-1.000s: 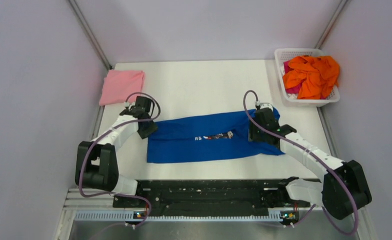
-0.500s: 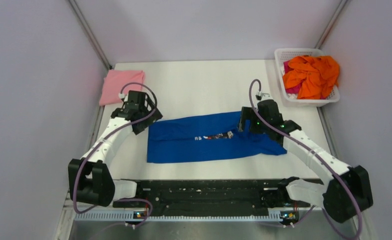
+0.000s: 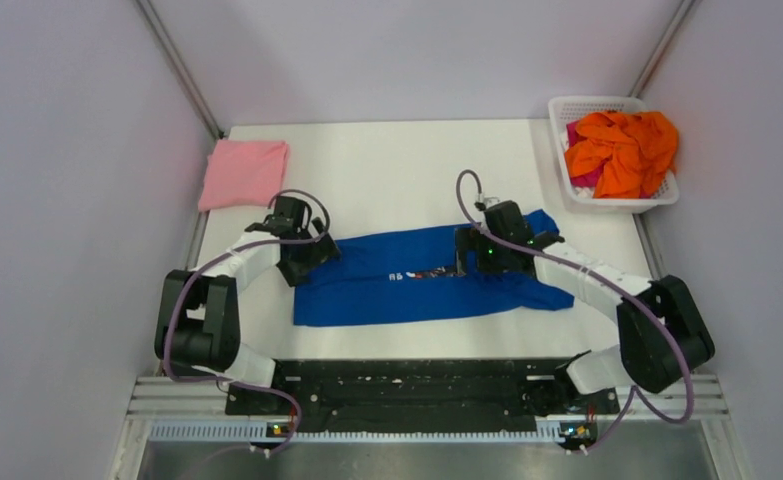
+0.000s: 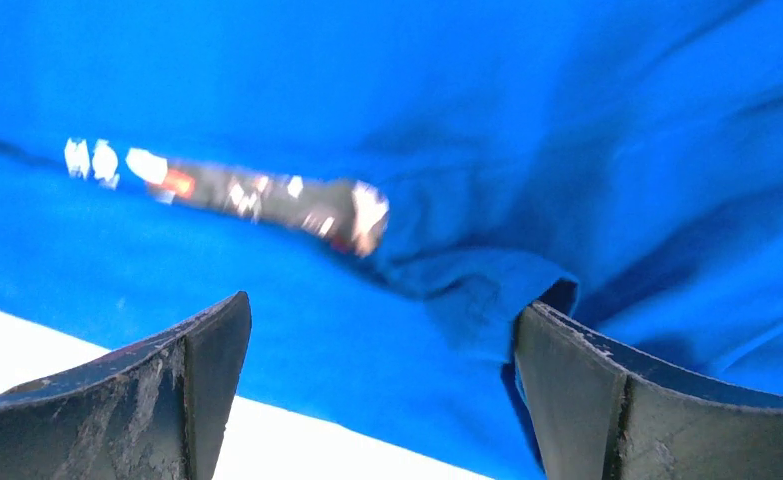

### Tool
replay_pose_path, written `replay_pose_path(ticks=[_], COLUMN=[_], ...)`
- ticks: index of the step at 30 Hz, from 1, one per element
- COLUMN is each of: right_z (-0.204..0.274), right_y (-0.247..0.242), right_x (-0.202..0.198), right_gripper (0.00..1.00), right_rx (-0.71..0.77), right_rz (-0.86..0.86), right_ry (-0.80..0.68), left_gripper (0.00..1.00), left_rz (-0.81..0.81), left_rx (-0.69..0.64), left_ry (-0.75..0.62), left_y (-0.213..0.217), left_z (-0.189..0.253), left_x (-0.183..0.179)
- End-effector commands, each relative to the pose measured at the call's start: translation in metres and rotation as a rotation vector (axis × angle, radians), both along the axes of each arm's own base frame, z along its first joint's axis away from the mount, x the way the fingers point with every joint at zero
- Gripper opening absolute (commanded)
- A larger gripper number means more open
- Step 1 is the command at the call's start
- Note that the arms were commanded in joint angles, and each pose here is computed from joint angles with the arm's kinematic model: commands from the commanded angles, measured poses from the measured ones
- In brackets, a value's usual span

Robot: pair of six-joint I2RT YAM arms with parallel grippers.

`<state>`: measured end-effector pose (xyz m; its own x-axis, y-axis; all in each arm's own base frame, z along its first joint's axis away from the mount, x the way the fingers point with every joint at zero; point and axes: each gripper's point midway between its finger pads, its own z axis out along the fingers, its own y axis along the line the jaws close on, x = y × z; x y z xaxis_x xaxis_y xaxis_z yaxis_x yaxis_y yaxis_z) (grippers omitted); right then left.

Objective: Fold and stack the t-shirts
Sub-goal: Fold the other side of the tshirt into a rectangle, then rotate the tshirt 90 degrees

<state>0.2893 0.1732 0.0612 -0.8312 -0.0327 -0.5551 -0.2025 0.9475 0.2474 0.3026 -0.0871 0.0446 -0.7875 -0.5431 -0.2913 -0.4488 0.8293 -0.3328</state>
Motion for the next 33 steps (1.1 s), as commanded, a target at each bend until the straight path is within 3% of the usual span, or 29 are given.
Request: replay_pose_path(ticks=[1, 5, 9, 16, 22, 25, 28, 33], right_z=[0.01, 0.02, 0.042, 0.079, 0.065, 0.044, 0.021, -0.023], right_y=[0.01, 0.039, 0.048, 0.017, 0.013, -0.008, -0.032, -0.069], right_x=[-0.048, -0.094, -0.105, -0.047, -0.011, 0.005, 0.005, -0.035], right_gripper=[0.99, 0.99, 0.99, 0.99, 0.99, 0.99, 0.99, 0.99], right_rx=[0.006, 0.12, 0.174, 0.071, 0.155, 0.099, 0.033, -0.07], right_rz=[0.076, 0.236, 0.317, 0.032, -0.137, -0.278, -0.385, -0.531], right_ry=[0.029, 0.091, 0.045, -0.182, -0.156, -0.13, -0.097, 0.008], left_gripper=[0.99, 0.99, 0.99, 0.99, 0.99, 0.99, 0.99, 0.99], left_rz=[-0.01, -0.01, -0.011, -0.01, -0.029, -0.049, -0.064, -0.067], left_rx=[-0.029, -0.017, -0.002, -0.007, -0.023, -0.049, -0.062, -0.053], left_ry=[-0.024, -0.028, -0.042, -0.084, -0.126, -0.119, -0.099, -0.042], left_y=[-0.006, -0.004, -0.002, -0.003, -0.007, -0.014, -0.017, -0.015], left_z=[-0.006, -0.004, 0.003, 0.021, 0.036, 0.034, 0.026, 0.005], left_x=[0.007, 0.008, 0.011, 0.02, 0.03, 0.032, 0.028, 0.016])
